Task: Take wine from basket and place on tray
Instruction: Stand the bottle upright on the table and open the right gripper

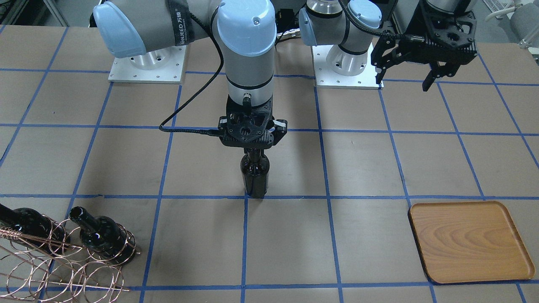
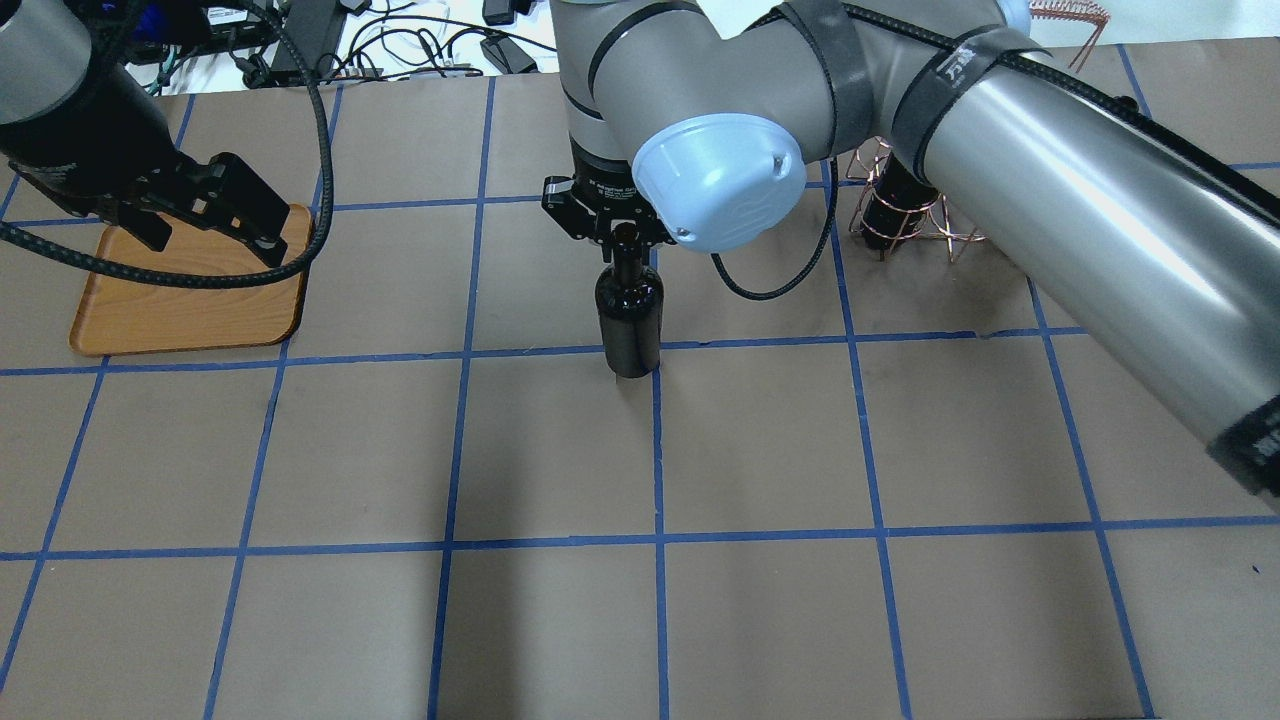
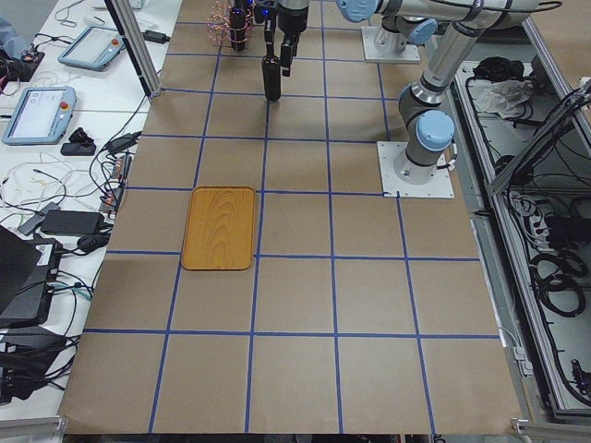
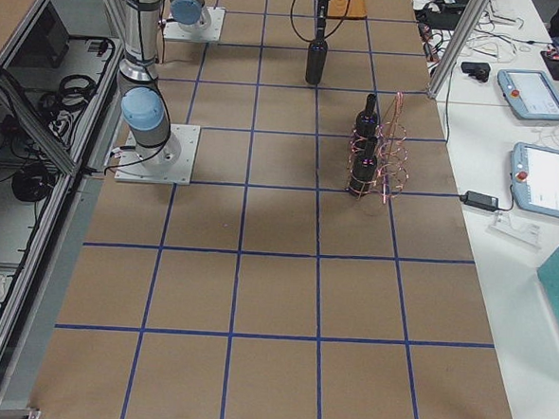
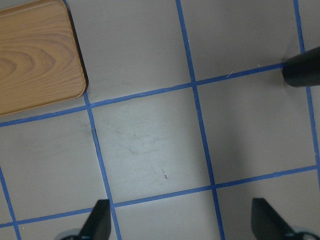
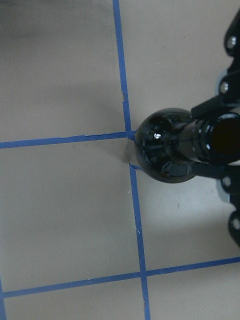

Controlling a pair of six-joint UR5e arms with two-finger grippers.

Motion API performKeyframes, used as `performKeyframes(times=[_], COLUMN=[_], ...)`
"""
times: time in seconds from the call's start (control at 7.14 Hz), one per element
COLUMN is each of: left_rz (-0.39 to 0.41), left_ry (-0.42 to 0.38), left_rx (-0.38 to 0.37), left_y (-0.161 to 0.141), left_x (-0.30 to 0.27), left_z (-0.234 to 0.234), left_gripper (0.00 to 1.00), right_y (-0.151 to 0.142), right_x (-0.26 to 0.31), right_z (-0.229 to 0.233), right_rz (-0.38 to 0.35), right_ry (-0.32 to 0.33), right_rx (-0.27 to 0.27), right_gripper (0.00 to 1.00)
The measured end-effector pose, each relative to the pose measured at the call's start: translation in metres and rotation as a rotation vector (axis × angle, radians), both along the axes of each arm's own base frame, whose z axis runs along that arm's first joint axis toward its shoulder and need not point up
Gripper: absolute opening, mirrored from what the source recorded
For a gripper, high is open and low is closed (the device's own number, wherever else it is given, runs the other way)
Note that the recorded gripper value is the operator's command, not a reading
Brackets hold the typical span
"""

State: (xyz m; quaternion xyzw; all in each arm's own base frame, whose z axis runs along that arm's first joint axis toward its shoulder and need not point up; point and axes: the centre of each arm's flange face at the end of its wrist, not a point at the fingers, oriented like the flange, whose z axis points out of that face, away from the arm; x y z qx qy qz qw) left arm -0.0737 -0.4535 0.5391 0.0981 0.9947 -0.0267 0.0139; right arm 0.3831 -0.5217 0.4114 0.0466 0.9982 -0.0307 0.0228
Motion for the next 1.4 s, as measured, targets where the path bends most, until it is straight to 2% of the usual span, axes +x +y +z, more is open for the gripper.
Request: performKeyframes(times=[0.28, 0.42, 0.56, 0.7, 0.84, 1.12, 1.4], left_rz=[-0.010, -0.009, -0.006, -0.003, -0.002, -0.001, 0.011], left_ry=[0.000, 0.001, 0.003, 0.005, 0.006, 0.007, 0.008], left_rx=[0.003, 0.005, 0.005, 0.007, 0.010, 0.010, 0.008], left_y=[0.000, 0.000, 0.000, 0.000, 0.001, 0.001, 0.002], left_x=[0.000, 0.000, 0.000, -0.001, -0.002, -0.002, -0.003], left_z=[-0.001, -0.001, -0.002, -0.003, -0.005, -0.006, -0.006], left_gripper=[1.00, 1.00, 1.00, 1.00, 1.00, 1.00, 0.99], right_y=[0.004, 0.006, 0.007, 0.008, 0.008, 0.010, 0.011], right_x=[0.003, 0.003, 0.003, 0.003, 0.003, 0.004, -0.001], right_z=[-0.005, -0.009, -0.011, -0.011, -0.010, -0.005, 0.018], right_rz=[0.005, 0.005, 0.006, 0.006, 0.002, -0.016, -0.032], right_ry=[0.002, 0.007, 0.010, 0.009, 0.003, -0.006, -0.022], right_rx=[0.010, 0.016, 0.020, 0.021, 0.021, 0.017, -0.016], right_gripper=[0.00, 0.04, 0.58, 0.77, 1.00, 1.00, 1.00])
